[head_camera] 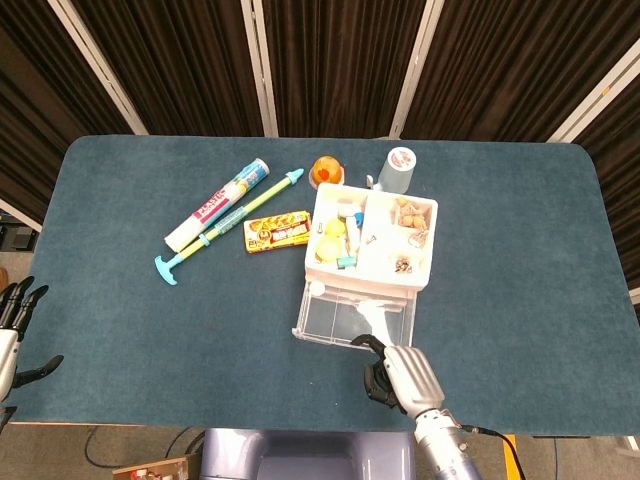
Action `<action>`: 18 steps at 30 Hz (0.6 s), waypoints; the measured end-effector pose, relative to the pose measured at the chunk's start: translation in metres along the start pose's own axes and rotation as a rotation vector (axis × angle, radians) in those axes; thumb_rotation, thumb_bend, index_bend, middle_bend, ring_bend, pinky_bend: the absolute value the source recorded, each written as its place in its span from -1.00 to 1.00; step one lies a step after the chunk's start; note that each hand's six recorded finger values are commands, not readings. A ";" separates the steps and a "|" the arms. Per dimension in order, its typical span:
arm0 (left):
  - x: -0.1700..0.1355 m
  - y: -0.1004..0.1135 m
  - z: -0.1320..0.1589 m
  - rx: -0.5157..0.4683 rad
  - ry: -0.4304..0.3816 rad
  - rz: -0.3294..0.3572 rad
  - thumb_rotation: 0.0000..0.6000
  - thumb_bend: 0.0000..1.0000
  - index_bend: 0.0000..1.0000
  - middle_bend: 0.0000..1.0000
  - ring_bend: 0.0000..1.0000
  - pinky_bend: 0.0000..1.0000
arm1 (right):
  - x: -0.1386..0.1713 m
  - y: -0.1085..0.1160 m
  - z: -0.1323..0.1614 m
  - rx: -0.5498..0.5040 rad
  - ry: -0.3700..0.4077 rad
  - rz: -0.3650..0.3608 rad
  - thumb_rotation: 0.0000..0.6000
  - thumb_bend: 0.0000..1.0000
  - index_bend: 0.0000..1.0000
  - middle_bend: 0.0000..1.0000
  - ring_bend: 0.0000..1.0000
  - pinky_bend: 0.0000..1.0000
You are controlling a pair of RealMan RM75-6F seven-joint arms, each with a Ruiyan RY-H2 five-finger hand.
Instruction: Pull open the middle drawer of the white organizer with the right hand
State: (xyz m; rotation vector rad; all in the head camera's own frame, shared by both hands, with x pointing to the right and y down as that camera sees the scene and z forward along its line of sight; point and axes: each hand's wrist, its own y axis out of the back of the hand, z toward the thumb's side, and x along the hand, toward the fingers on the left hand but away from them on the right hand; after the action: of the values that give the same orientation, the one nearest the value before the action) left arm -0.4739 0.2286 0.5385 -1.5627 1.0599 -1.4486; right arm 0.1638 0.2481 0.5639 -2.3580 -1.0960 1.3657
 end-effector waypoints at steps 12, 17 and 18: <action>0.000 0.001 0.000 -0.001 0.001 0.005 1.00 -0.93 -0.81 -0.98 -0.99 -0.67 | 0.010 0.013 0.005 0.120 0.059 -0.065 1.00 0.06 -1.00 0.80 0.59 0.62; -0.001 0.003 -0.001 -0.005 0.001 0.010 1.00 -0.93 -0.81 -0.98 -0.99 -0.67 | 0.019 0.031 -0.004 0.205 0.061 -0.129 1.00 0.06 -1.00 0.78 0.57 0.61; -0.001 0.003 -0.001 -0.005 0.001 0.011 1.00 -0.93 -0.81 -0.98 -0.99 -0.67 | 0.021 0.036 -0.007 0.222 0.058 -0.145 1.00 0.06 -1.00 0.78 0.57 0.60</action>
State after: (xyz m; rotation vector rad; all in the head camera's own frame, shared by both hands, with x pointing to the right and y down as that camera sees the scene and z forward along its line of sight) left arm -0.4753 0.2284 0.5351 -1.5577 1.0719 -1.4398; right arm 0.1933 0.2386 0.5358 -2.1049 -1.0203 1.2878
